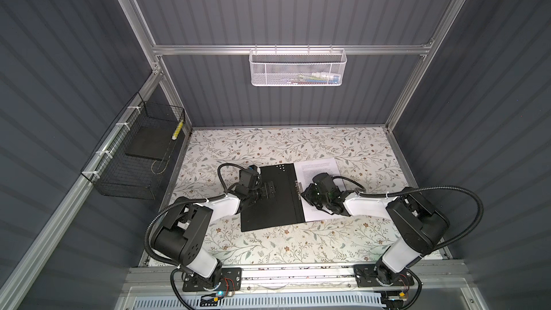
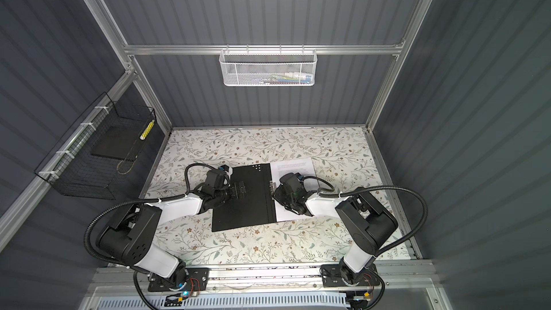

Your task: Put the files into the folder

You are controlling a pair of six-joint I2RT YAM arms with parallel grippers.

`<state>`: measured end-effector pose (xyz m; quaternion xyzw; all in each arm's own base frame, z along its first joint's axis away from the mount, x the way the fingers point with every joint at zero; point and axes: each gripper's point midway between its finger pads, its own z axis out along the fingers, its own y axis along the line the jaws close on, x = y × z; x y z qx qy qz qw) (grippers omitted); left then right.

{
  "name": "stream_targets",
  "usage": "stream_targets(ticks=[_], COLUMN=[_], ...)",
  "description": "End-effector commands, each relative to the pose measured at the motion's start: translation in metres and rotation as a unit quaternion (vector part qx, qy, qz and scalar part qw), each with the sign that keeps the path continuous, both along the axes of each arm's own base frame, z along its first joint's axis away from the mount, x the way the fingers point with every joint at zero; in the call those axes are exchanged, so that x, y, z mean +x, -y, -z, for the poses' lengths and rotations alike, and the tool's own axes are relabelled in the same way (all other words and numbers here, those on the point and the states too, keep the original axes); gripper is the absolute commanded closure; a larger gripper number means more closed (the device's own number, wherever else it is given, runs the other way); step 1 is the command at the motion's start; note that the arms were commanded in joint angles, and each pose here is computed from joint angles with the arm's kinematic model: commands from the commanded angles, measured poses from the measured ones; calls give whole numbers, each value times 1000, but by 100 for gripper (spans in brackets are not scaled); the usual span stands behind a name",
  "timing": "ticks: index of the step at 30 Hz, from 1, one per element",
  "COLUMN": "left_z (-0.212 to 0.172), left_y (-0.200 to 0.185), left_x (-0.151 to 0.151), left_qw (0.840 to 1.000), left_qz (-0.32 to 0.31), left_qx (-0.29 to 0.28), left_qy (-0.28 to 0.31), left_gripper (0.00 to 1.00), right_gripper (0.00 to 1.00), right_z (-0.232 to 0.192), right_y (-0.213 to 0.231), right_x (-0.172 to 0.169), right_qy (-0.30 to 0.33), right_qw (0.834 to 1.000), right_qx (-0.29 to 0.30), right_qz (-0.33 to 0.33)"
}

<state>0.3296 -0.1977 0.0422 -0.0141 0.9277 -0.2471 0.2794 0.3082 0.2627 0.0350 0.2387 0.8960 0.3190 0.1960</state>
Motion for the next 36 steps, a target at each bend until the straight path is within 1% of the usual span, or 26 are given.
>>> stream_targets(ticks=[1,13,23,28,30,32,36], left_z=[80,80,80,79,76,76,76], left_y=[-49,-49,-49,-48,-49,-50,-49], left_x=[-73,-73,-75,-74,-73,-73,-74], left_qw=[979,979,979,979,980,980,980], left_qz=[-33,-33,-31,-30,-31,-33,-31], left_qx=[100,98,96,94,96,97,96], left_qy=[-177,-177,-178,-176,-172,-170,-171], left_gripper=[0,0,0,0,0,1,0], right_gripper=[100,100,100,100,100,100,100], right_z=[80,92,108,111,110,103,80], right_y=[76,81,92,84,80,72,44], right_x=[-50,-57,-68,-67,-65,-61,-51], right_qy=[-123,-145,-165,-168,-165,-147,-101], right_qw=[976,963,953,953,956,963,980], right_qx=[-175,-225,-249,-250,-243,-225,-168], right_qz=[37,30,43,21,14,3,-33])
